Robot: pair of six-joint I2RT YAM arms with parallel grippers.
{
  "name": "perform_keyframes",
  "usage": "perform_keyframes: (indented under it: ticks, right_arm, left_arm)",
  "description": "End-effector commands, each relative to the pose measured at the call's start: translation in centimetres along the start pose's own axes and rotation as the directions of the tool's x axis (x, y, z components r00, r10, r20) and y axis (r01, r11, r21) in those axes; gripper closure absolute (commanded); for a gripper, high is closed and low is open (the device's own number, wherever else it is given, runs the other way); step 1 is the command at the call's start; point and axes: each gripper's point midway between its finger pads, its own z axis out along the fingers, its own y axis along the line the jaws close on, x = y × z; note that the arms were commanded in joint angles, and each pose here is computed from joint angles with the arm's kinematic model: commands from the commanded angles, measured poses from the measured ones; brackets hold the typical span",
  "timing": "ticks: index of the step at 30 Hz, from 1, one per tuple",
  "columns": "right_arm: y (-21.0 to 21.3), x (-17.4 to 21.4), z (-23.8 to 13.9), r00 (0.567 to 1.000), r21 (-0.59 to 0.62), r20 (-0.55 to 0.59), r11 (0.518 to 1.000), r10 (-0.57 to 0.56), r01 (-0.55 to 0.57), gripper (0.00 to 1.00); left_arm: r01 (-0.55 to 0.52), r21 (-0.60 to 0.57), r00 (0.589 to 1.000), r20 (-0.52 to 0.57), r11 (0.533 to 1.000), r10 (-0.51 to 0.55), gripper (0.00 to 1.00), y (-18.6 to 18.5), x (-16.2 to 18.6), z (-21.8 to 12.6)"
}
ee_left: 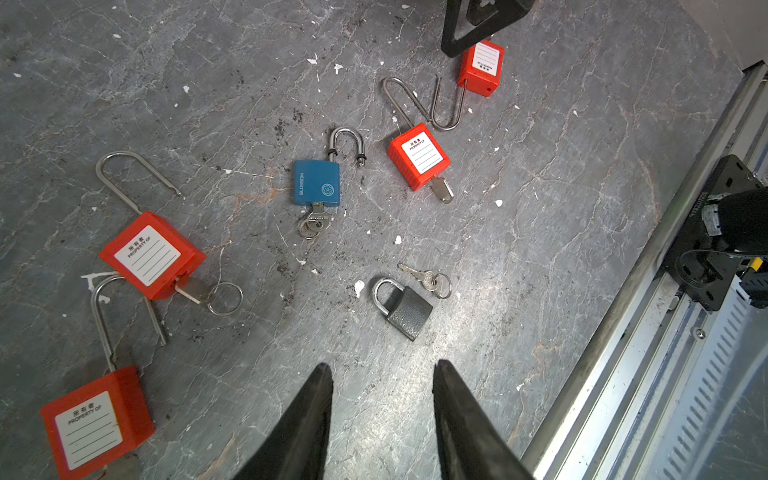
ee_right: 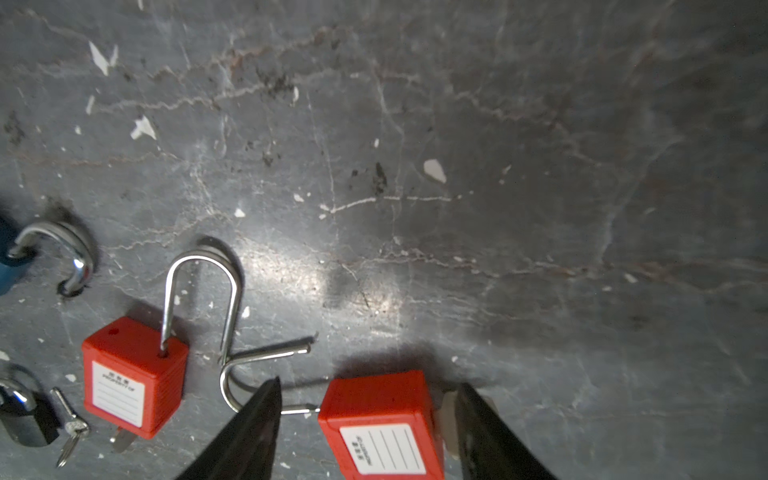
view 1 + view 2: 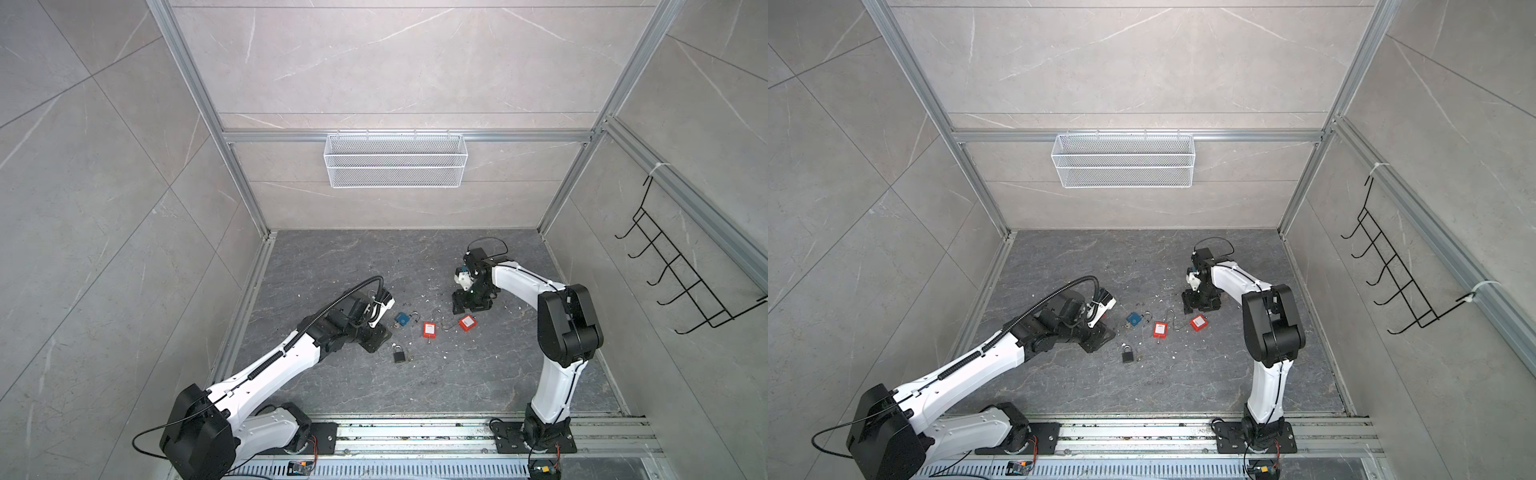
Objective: Lock with the key
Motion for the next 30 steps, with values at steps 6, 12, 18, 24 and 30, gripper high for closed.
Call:
perform_keyframes:
  ticks: [6,12,18,24,30]
  right_arm:
    - [0.5,3.2,0.0,0.997,-0.043,-0.022,0.996,0.079,-0.08,0.31]
    - [1.3,4.3,-1.4,0.991,-0.087,0.016,0.988,0.129,-0.128,0.29]
    - [2.9,5.8,-1.4,0.986,-0.184,0.012,0.97,0.166,-0.161,0.1]
    - [2.9,7.4,-1.6,0.981,-0.18,0.011,0.966,0.193,-0.188,0.15]
    - [2.3,8.2,-2.6,0.991,-0.078,0.013,0.988,0.133,-0.132,0.17]
  left_arm:
    - [0.006,0.012,1.0,0.007,1.0,-0.006,0.57,-0.4,-0.7,0.0]
    - [0.002,0.016,1.0,0.008,1.0,-0.002,0.57,-0.5,-0.9,0.1]
    - [0.005,0.022,1.0,0.001,1.0,-0.005,0.57,-0.7,-0.9,0.4]
    - [0.004,0.024,1.0,0.003,1.0,-0.004,0.57,-0.8,-0.9,0.5]
    - [-0.001,0.028,1.0,0.001,1.0,0.001,0.57,-1.0,-1.0,0.7]
